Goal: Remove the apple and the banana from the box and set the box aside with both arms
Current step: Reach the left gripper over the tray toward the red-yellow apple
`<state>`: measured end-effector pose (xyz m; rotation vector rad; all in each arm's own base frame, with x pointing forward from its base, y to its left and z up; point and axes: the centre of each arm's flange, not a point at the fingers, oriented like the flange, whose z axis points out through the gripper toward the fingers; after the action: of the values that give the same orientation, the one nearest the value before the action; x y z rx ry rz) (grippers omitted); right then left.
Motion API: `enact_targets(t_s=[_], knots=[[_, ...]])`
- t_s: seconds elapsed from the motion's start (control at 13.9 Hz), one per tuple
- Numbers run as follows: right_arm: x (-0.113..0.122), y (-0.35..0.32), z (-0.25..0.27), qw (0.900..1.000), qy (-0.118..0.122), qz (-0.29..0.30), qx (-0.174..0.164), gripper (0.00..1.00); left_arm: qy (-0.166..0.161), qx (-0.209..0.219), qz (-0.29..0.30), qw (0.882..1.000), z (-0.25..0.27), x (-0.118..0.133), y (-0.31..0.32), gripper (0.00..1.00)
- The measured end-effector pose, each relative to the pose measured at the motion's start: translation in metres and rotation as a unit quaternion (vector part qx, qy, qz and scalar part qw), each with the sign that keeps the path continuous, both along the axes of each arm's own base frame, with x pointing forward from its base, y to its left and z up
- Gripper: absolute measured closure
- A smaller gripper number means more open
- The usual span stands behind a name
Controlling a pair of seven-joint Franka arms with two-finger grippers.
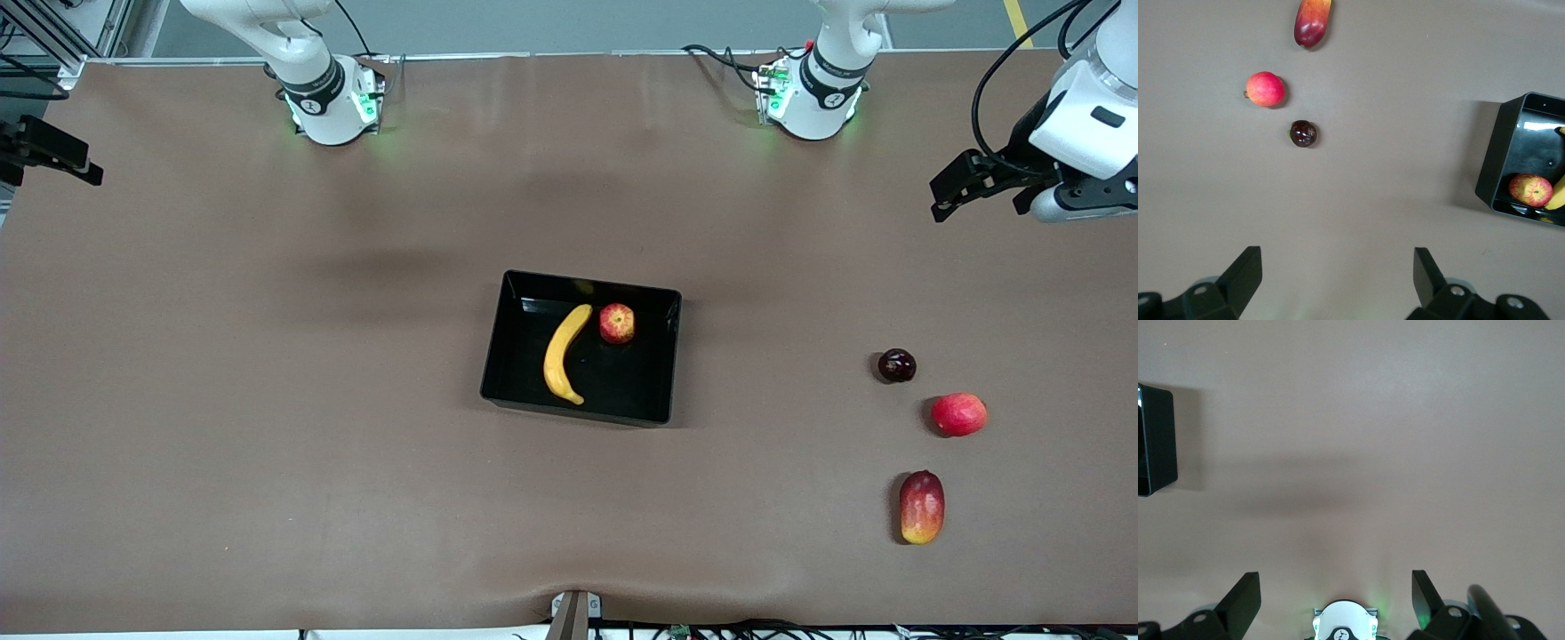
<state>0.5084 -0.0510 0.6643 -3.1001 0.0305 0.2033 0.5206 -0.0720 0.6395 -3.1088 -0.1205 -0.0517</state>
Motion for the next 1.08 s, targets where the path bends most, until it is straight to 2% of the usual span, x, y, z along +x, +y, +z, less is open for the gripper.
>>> enact_targets(t_s=[0.36, 0.58, 0.72, 1.08], knots=[[0.0, 0.0, 0.0, 1.0, 0.0, 0.0, 0.0, 0.0, 0.006, 0.0, -0.001, 1.0, -0.006, 0.003, -0.001, 0.0], [0.0, 0.0, 0.0, 1.0, 0.0, 0.0, 0.0, 0.0, 0.012, 0.0, -0.011, 1.0, -0.019, 0.015, -0.013, 0.0], [0.0, 0.0, 0.0, 1.0, 0.0, 0.0, 0.0, 0.0, 0.007, -0.003, -0.025, 1.0, -0.037, 0.027, -0.044, 0.0], [0.0, -0.001, 0.0, 1.0, 0.0, -0.001, 0.0, 0.0, 0.015, -0.025, -0.002, 1.0, -0.118, 0.043, -0.167, 0.0]])
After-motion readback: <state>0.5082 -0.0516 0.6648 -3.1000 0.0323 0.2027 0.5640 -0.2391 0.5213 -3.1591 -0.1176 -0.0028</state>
